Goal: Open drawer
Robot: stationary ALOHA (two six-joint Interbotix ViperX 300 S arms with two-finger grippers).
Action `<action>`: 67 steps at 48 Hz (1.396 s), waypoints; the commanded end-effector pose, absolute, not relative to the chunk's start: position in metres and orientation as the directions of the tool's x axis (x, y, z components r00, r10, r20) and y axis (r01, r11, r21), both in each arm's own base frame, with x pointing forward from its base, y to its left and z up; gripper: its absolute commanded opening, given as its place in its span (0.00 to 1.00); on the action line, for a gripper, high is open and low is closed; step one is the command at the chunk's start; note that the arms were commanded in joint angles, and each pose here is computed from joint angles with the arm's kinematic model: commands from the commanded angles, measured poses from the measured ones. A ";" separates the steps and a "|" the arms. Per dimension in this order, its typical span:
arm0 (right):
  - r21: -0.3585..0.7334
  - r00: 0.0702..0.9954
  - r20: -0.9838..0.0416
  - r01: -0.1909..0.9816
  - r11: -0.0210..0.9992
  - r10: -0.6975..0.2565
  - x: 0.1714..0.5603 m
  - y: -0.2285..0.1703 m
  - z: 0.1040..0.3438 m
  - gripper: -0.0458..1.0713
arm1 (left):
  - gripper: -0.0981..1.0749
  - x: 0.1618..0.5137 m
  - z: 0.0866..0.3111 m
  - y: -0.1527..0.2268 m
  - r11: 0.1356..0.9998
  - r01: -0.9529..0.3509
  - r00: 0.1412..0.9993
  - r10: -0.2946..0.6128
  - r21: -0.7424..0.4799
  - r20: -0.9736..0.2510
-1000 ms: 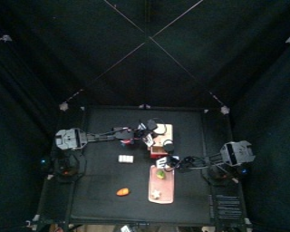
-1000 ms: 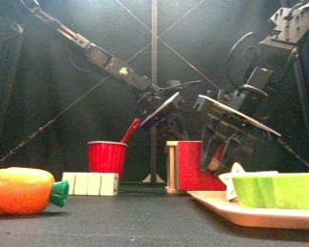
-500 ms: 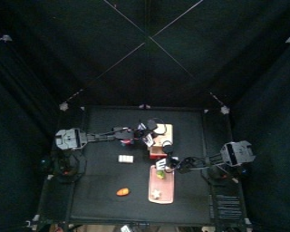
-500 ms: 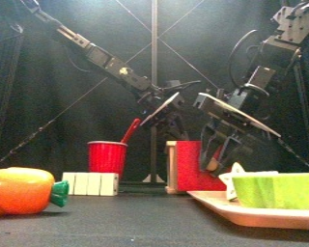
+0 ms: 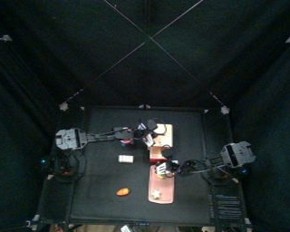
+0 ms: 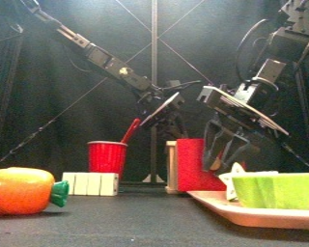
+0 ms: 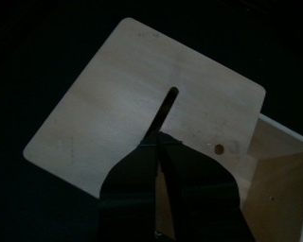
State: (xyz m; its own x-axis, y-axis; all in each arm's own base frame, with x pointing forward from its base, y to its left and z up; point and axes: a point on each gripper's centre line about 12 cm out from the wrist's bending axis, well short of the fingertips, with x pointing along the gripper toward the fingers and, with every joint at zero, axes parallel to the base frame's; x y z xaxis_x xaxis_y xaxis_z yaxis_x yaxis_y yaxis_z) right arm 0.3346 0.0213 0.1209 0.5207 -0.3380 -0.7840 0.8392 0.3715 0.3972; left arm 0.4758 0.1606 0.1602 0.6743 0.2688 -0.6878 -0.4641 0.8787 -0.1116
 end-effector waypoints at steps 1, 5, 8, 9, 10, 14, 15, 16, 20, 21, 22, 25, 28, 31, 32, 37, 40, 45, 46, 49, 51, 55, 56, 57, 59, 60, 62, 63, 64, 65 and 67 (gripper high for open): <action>0.436 0.563 -0.773 0.806 0.400 -0.291 0.342 0.034 0.128 0.63 | 0.45 0.472 0.150 0.162 0.875 -0.474 0.646 0.266 -0.103 -0.716; 0.440 0.565 -0.776 0.803 0.403 -0.279 0.343 0.037 0.127 0.63 | 0.45 0.472 0.150 0.162 0.875 -0.474 0.646 0.266 -0.103 -0.716; 0.439 0.564 -0.780 0.803 0.403 -0.273 0.343 0.039 0.125 0.63 | 0.45 0.472 0.151 0.161 0.875 -0.474 0.647 0.266 -0.103 -0.715; 0.437 0.562 -0.781 0.804 0.404 -0.273 0.342 0.039 0.124 0.63 | 0.45 0.472 0.150 0.162 0.875 -0.474 0.646 0.266 -0.103 -0.716; 0.438 0.562 -0.781 0.803 0.405 -0.271 0.342 0.039 0.124 0.63 | 0.45 0.472 0.151 0.161 0.875 -0.474 0.647 0.266 -0.103 -0.715; 0.436 0.563 -0.780 0.801 0.410 -0.271 0.342 0.039 0.124 0.63 | 0.45 0.472 0.150 0.162 0.875 -0.474 0.646 0.266 -0.103 -0.716; 0.434 0.563 -0.781 0.801 0.412 -0.272 0.341 0.039 0.124 0.63 | 0.45 0.472 0.150 0.162 0.875 -0.474 0.646 0.266 -0.103 -0.716; 0.433 0.562 -0.781 0.802 0.412 -0.273 0.340 0.039 0.123 0.63 | 0.45 0.472 0.151 0.161 0.875 -0.474 0.647 0.266 -0.103 -0.715; 0.433 0.562 -0.779 0.803 0.411 -0.277 0.338 0.038 0.125 0.63 | 0.45 0.472 0.151 0.161 0.875 -0.474 0.647 0.266 -0.103 -0.715; 0.434 0.563 -0.779 0.802 0.410 -0.277 0.338 0.037 0.125 0.63 | 0.45 0.472 0.151 0.161 0.875 -0.474 0.646 0.266 -0.103 -0.716; 0.436 0.565 -0.777 0.801 0.410 -0.277 0.337 0.037 0.127 0.63 | 0.45 0.472 0.151 0.161 0.875 -0.474 0.646 0.266 -0.103 -0.716; 0.441 0.571 -0.771 0.798 0.412 -0.281 0.336 0.036 0.130 0.63 | 0.45 0.472 0.151 0.161 0.874 -0.475 0.645 0.266 -0.102 -0.717; 0.444 0.575 -0.766 0.796 0.411 -0.286 0.334 0.035 0.133 0.63 | 0.45 0.472 0.151 0.161 0.874 -0.475 0.642 0.266 -0.101 -0.719; 0.455 0.586 -0.758 0.790 0.411 -0.286 0.334 0.035 0.139 0.63 | 0.45 0.471 0.151 0.161 0.874 -0.476 0.641 0.266 -0.101 -0.720; 0.457 0.589 -0.756 0.787 0.414 -0.285 0.334 0.035 0.140 0.63 | 0.45 0.471 0.151 0.161 0.874 -0.476 0.641 0.266 -0.101 -0.720; 0.468 0.609 -0.740 0.771 0.432 -0.285 0.332 0.034 0.147 0.63 | 0.45 0.471 0.154 0.162 0.872 -0.477 0.648 0.269 -0.105 -0.712; 0.477 0.622 -0.730 0.761 0.440 -0.285 0.332 0.034 0.151 0.63 | 0.45 0.472 0.158 0.162 0.874 -0.475 0.656 0.271 -0.106 -0.705; 0.486 0.636 -0.717 0.749 0.451 -0.284 0.330 0.033 0.157 0.63 | 0.45 0.472 0.166 0.162 0.877 -0.468 0.671 0.275 -0.106 -0.688; 0.486 0.638 -0.716 0.747 0.453 -0.284 0.329 0.032 0.157 0.63 | 0.45 0.472 0.167 0.162 0.877 -0.468 0.674 0.276 -0.107 -0.685; 0.488 0.642 -0.712 0.743 0.458 -0.284 0.327 0.032 0.159 0.63 | 0.45 0.472 0.173 0.162 0.881 -0.460 0.690 0.279 -0.107 -0.668; 0.489 0.644 -0.710 0.742 0.459 -0.284 0.326 0.031 0.159 0.63 | 0.45 0.472 0.177 0.162 0.882 -0.458 0.698 0.280 -0.110 -0.659; 0.491 0.647 -0.707 0.739 0.461 -0.284 0.325 0.031 0.161 0.63 | 0.45 0.473 0.184 0.161 0.886 -0.450 0.716 0.281 -0.114 -0.639; 0.492 0.650 -0.705 0.736 0.465 -0.284 0.324 0.031 0.161 0.63 | 0.45 0.473 0.186 0.161 0.886 -0.449 0.721 0.282 -0.116 -0.633; 0.492 0.652 -0.703 0.734 0.468 -0.284 0.324 0.031 0.162 0.63 | 0.45 0.473 0.188 0.161 0.887 -0.446 0.728 0.283 -0.118 -0.625; 0.489 0.652 -0.703 0.733 0.472 -0.285 0.324 0.031 0.162 0.63 | 0.45 0.473 0.192 0.161 0.889 -0.442 0.736 0.284 -0.118 -0.614; 0.490 0.654 -0.701 0.732 0.473 -0.284 0.324 0.031 0.162 0.63 | 0.45 0.473 0.194 0.160 0.890 -0.440 0.741 0.285 -0.120 -0.608; 0.490 0.657 -0.698 0.728 0.479 -0.285 0.324 0.031 0.163 0.63 | 0.45 0.473 0.197 0.160 0.890 -0.438 0.749 0.285 -0.124 -0.598; 0.491 0.659 -0.696 0.727 0.481 -0.285 0.324 0.031 0.164 0.63 | 0.45 0.473 0.199 0.160 0.892 -0.435 0.754 0.286 -0.124 -0.591; 0.490 0.661 -0.695 0.724 0.485 -0.285 0.324 0.031 0.164 0.63 | 0.45 0.473 0.201 0.159 0.893 -0.432 0.760 0.285 -0.126 -0.584; 0.490 0.663 -0.693 0.721 0.489 -0.284 0.324 0.032 0.164 0.63 | 0.45 0.473 0.203 0.160 0.893 -0.430 0.766 0.287 -0.128 -0.575; 0.491 0.668 -0.689 0.716 0.496 -0.282 0.324 0.033 0.166 0.63 | 0.45 0.473 0.209 0.159 0.896 -0.424 0.781 0.288 -0.133 -0.554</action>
